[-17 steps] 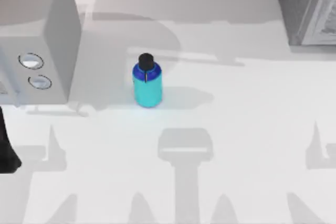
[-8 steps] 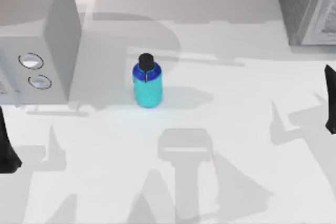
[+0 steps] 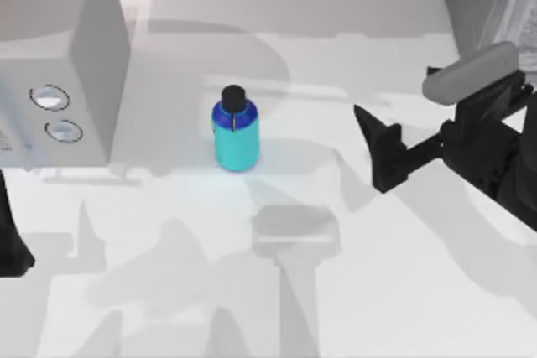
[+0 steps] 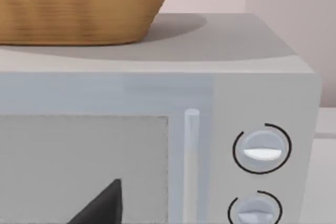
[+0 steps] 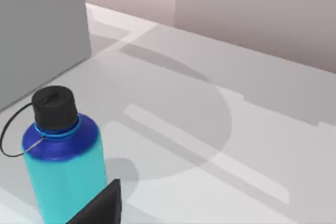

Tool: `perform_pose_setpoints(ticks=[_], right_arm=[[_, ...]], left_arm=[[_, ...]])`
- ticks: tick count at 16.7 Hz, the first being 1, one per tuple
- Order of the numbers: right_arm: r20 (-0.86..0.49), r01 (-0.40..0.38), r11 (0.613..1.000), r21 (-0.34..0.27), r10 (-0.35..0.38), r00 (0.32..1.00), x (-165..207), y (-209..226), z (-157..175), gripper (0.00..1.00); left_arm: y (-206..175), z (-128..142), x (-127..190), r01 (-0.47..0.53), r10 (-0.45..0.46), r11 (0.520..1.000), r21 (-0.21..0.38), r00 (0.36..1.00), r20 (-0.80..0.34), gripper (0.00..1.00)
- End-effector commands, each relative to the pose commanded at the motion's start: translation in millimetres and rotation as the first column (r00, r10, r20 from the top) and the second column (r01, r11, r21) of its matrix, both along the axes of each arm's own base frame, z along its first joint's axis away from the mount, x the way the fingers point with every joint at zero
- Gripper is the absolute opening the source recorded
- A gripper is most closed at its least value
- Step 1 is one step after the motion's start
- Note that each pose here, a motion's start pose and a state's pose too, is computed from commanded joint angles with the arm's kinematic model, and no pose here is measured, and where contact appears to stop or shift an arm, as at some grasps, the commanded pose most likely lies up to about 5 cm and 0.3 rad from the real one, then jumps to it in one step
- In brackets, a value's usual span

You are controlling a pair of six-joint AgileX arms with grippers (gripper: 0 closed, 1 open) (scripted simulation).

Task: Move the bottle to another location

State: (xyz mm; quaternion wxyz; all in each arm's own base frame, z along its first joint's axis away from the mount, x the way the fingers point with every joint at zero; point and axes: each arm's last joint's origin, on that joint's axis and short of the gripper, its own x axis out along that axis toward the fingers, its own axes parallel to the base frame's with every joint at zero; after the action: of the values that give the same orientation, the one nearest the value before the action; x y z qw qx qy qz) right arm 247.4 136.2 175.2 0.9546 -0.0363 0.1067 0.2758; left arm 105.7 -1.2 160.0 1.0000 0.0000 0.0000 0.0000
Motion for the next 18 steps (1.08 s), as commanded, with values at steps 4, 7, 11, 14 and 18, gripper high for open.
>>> perform_pose_setpoints(ticks=[4, 7, 11, 14, 18], right_arm=[[-0.042, -0.112, 0.993, -0.024, 0.111, 0.993, 19, 48, -41, 1.00], [-0.059, -0.172, 0.985, -0.031, 0.170, 0.984, 24, 73, -68, 1.00], [-0.066, -0.209, 0.977, -0.032, 0.207, 0.976, 25, 89, -86, 1.00], [-0.067, -0.211, 0.977, -0.032, 0.208, 0.976, 25, 90, -86, 1.00], [-0.069, -0.208, 0.978, -0.033, 0.205, 0.976, 27, 90, -87, 1.00]], left_arm=[[0, 0, 0, 0.000, 0.000, 1.000, 0.000, 1.000, 0.000, 1.00], [0, 0, 0, 0.000, 0.000, 1.000, 0.000, 1.000, 0.000, 1.00], [0, 0, 0, 0.000, 0.000, 1.000, 0.000, 1.000, 0.000, 1.00], [0, 0, 0, 0.000, 0.000, 1.000, 0.000, 1.000, 0.000, 1.00], [0, 0, 0, 0.000, 0.000, 1.000, 0.000, 1.000, 0.000, 1.00]])
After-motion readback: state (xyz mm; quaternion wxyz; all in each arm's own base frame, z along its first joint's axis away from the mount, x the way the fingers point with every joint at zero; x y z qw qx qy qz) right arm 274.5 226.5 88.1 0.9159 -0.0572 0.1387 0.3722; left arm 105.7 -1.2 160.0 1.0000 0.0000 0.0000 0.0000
